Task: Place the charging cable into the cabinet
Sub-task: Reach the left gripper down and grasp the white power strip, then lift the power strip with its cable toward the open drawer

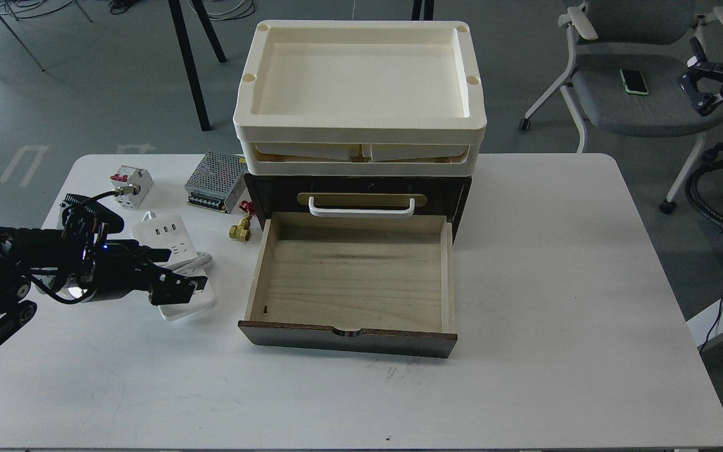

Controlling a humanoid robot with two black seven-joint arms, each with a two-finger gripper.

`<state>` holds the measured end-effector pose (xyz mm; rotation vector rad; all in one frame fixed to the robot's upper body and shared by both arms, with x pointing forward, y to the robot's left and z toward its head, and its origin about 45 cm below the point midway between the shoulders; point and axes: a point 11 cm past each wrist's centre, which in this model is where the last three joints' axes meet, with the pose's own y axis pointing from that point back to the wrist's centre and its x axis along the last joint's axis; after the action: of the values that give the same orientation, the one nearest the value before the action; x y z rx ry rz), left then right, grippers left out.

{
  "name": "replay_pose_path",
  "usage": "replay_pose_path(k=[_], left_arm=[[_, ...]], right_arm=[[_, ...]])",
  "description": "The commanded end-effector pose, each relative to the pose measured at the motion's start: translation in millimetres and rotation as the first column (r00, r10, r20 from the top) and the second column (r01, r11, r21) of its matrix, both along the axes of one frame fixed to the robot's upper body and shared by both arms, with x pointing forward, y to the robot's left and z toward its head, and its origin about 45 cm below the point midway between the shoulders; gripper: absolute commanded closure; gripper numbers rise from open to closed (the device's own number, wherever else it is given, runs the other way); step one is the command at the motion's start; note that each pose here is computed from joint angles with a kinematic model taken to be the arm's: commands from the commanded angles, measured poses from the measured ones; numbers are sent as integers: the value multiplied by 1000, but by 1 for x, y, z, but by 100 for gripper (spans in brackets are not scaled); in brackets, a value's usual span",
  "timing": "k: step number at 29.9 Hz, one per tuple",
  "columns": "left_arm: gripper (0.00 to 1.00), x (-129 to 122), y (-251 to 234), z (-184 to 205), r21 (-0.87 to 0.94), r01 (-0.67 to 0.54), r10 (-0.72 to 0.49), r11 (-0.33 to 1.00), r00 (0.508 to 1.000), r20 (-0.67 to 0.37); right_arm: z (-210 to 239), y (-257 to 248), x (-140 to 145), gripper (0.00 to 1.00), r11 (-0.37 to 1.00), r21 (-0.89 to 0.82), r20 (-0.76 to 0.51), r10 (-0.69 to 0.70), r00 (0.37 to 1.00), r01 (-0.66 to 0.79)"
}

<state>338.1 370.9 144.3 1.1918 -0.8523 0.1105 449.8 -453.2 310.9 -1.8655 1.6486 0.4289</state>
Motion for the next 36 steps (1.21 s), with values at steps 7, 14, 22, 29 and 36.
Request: replay_pose_path(k=[7,14,22,29,36], left_arm=[[4,12,8,-13,40,14,-17,999,997,70],[5,6,7,-22,51,28,-31,998,998,47],[32,6,12,-25,59,33,-37,998,996,79],[41,0,22,-34,92,46,-54,995,995,85],[86,2,22,-31,82,64,-75,995,986,149]], right_arm=[[0,0,-1,0,1000,0,0,2,1000,-2],[-3,-1,-2,0,1000,1,-7,-1,1000,1],[-7,-2,-4,0,1000,3,-14,-5,1000,5],[-9,-3,-5,0,1000,2,-16,-8,1000,8],[-10,-5,-6,0,1000,4,-18,-12,1000,12]])
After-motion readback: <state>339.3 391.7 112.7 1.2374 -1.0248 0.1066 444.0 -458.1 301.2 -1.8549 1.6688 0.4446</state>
